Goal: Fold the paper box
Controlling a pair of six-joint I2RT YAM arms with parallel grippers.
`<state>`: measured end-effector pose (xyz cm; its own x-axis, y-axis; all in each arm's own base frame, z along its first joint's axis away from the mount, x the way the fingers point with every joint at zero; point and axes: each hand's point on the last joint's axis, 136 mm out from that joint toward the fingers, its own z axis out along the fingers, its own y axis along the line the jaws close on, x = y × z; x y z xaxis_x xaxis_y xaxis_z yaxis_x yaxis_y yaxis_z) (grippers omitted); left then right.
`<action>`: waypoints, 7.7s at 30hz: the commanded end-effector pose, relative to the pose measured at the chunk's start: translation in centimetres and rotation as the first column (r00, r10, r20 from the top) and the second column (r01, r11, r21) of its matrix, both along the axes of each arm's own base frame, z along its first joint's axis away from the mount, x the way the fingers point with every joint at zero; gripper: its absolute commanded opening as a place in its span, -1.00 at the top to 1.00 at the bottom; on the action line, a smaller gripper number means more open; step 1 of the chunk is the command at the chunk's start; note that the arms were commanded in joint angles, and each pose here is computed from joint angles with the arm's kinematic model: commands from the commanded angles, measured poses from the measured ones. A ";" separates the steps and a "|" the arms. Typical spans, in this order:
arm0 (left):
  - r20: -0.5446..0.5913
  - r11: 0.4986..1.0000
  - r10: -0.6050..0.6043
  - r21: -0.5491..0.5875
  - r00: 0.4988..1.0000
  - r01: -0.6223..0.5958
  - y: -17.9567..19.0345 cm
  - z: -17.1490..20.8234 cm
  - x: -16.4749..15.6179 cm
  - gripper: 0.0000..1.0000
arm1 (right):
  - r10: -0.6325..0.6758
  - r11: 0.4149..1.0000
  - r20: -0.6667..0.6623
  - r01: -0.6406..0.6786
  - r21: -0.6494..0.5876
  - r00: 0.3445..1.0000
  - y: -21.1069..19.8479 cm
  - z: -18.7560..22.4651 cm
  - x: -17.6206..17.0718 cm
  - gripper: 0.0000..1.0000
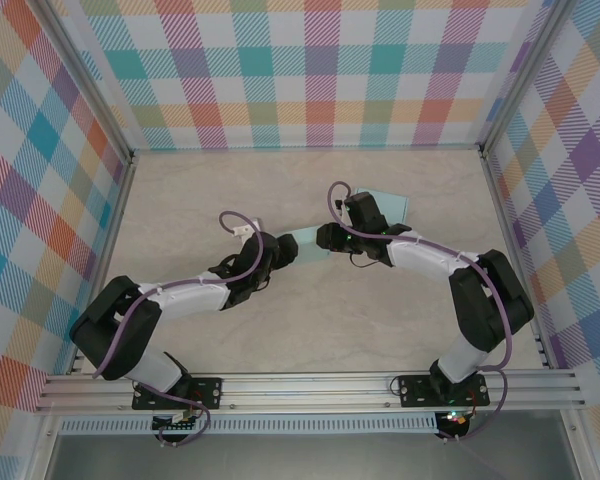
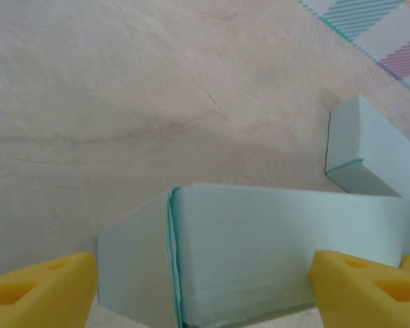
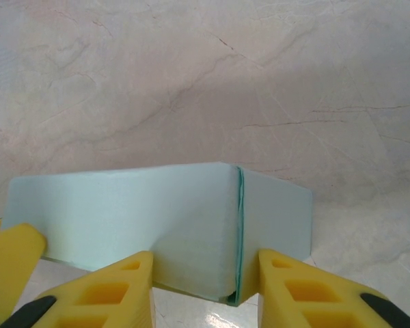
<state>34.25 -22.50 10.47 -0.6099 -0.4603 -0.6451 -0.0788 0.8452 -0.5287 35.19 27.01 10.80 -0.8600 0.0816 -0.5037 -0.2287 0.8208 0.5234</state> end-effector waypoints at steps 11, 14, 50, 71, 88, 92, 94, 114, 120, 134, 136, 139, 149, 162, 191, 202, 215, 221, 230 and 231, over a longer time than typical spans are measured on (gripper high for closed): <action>-0.158 1.000 0.001 0.031 0.987 0.004 2.2 -4.8 -1.4 -0.09 | -0.035 0.997 -0.109 0.027 -0.072 0.993 -1.4 -2.2 -1.3 -0.05; -0.180 0.999 0.011 0.049 0.984 -0.002 2.7 -5.8 -2.0 0.00 | -0.028 0.998 -0.079 0.024 -0.050 0.996 -0.9 -0.5 -0.6 -0.18; -0.231 0.994 0.098 0.068 0.968 -0.084 4.9 -7.8 -3.1 0.25 | -0.096 0.995 -0.244 0.092 -0.026 0.965 -5.1 -7.2 -0.7 0.41; -0.276 0.980 0.193 0.096 0.942 -0.173 7.4 -9.6 -4.4 0.64 | -0.181 0.974 -0.363 0.117 -0.192 0.914 -8.2 -11.6 -3.7 0.70; -0.152 0.991 0.128 0.069 0.980 -0.118 6.0 -3.1 -2.1 0.58 | -0.090 0.996 -0.229 0.083 -0.039 0.969 -5.1 -4.3 -0.1 0.56; -0.131 0.994 0.101 0.059 0.986 -0.094 5.3 -1.9 -1.5 0.56 | -0.073 0.997 -0.158 0.072 -0.013 0.985 -4.4 -1.0 1.6 0.40; -0.125 0.995 0.094 0.055 0.988 -0.087 5.1 -1.6 -1.4 0.55 | -0.071 0.997 -0.127 0.071 -0.008 0.989 -4.2 0.4 2.4 0.30; 0.009 1.000 0.006 0.013 1.000 -0.007 3.2 5.9 0.3 -0.47 | -0.089 0.995 0.145 0.095 -0.036 0.985 -6.2 10.5 2.9 -0.76; 0.134 0.971 -0.148 0.207 0.980 0.118 2.9 11.1 1.0 -0.63 | -0.115 0.990 0.220 0.130 -0.056 0.969 -8.6 12.7 0.2 -1.00; -0.048 0.213 -0.920 0.771 0.388 0.600 -4.7 9.1 -0.2 -0.74 | -0.246 0.956 0.327 0.285 -0.075 0.913 -14.3 15.4 -5.6 -0.99; -0.097 0.176 -0.924 0.752 0.370 0.635 -4.6 8.1 0.5 -0.73 | -0.249 0.956 0.330 0.285 -0.063 0.910 -14.5 15.5 -6.0 -0.99; -0.206 0.096 -0.920 0.709 0.335 0.699 -4.6 5.8 0.7 -0.73 | -0.257 0.955 0.334 0.291 -0.056 0.907 -14.8 15.3 -6.6 -0.99; -0.317 -0.005 -0.912 0.645 0.262 0.764 -5.3 3.0 1.4 -0.63 | -0.275 0.949 0.336 0.311 -0.057 0.901 -15.3 15.1 -6.9 -0.99; -0.455 -0.104 -0.850 0.637 0.264 0.764 -4.1 0.2 3.1 0.06 | -0.285 0.947 0.326 0.316 -0.046 0.901 -15.1 15.0 -6.7 -1.00; -0.331 -0.288 -0.804 0.943 0.493 0.164 -5.8 -2.3 13.6 0.11 | -0.331 0.926 0.329 0.372 -0.070 0.885 -16.5 14.9 -7.3 -0.99; -0.366 -0.283 -0.818 0.927 0.443 0.244 -5.9 -4.5 12.0 -0.52 | -0.335 0.922 0.311 0.378 -0.089 0.889 -16.7 14.3 -7.3 -0.99; -0.202 -0.026 -0.838 0.943 0.508 0.332 -4.1 4.8 4.4 -0.99 | -0.324 0.919 0.335 0.378 -0.109 0.885 -16.9 13.6 -7.1 -0.99; 0.145 0.380 -0.678 0.908 0.721 0.175 1.1 11.7 2.0 -0.99 | -0.355 0.877 0.415 0.452 -0.162 0.838 -19.0 12.4 -6.9 -0.99; 0.313 0.727 -0.195 0.682 0.930 -0.077 12.2 11.6 -2.1 -0.99 | -0.256 0.895 0.600 0.420 -0.149 0.758 -18.9 9.9 -6.3 -1.00; 0.312 0.735 -0.134 0.668 0.941 -0.117 13.4 11.0 -2.3 -0.99 | -0.232 0.897 0.615 0.410 -0.163 0.753 -18.8 9.5 -6.2 -0.99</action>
